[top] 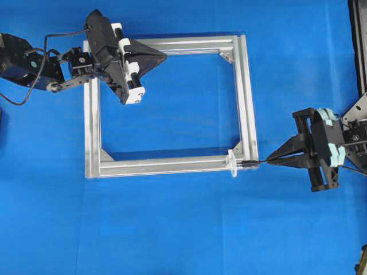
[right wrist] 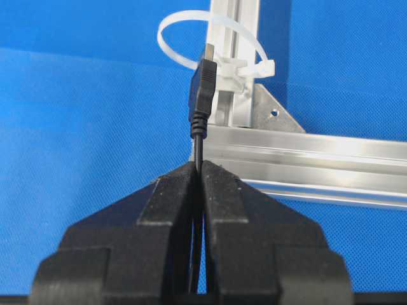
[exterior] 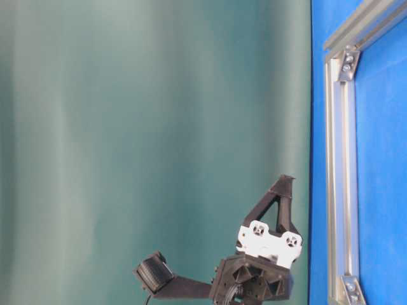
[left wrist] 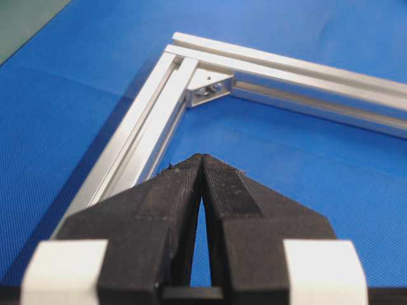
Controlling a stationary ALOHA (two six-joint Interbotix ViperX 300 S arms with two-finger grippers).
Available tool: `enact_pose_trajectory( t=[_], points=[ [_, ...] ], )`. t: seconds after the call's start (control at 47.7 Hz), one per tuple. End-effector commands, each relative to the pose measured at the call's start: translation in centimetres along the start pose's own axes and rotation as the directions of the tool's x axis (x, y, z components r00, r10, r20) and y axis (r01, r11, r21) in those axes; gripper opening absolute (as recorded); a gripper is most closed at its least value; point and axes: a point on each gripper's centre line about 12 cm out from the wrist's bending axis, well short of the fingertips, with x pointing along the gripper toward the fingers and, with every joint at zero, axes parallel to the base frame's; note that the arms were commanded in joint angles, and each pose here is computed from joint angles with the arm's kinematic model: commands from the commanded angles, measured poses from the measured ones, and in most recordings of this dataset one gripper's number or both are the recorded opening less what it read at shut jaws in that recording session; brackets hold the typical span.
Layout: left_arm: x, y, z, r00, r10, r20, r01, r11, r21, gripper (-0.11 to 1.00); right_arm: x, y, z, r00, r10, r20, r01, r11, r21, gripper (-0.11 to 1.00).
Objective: Insert the wire through the string loop located on the right side.
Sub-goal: 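Push the plug leftward through the zip-tie loop with the right gripper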
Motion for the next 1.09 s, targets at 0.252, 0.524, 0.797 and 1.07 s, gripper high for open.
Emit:
enact_pose_trajectory(
  t=[0.252, 0.524, 0.797, 1.07],
  points=[
    [-0.2, -0.2, 1.5, 0.999, -0.006, 0.044, 0.006, 1.0, 0.002, 0.0, 0.1, 0.1, 0.6, 1.0, 0.002, 0.021, -0.002, 1.0, 0.003, -0.03],
    [-0.2, -0.2, 1.5, 0.999, -0.006, 0.046, 0.006, 1.0, 0.002, 0.0, 0.5, 0.1, 1.1, 0.998, 0.002, 0.055, -0.003, 1.0, 0.005, -0.03],
    [-0.2, -0.1, 1.5, 0.999, -0.005, 0.046, 0.005, 1.0, 0.002, 0.0, 2.8, 0.3, 1.9, 0.999, -0.006, 0.043, 0.006, 1.0, 0.002, -0.03],
    [-0.2, -0.2, 1.5, 0.999, -0.006, 0.044, 0.006, 1.0, 0.003, 0.0, 4.9, 0.7, 3.2, 0.998, -0.007, 0.06, 0.007, 1.0, 0.001, -0.03]
  ],
)
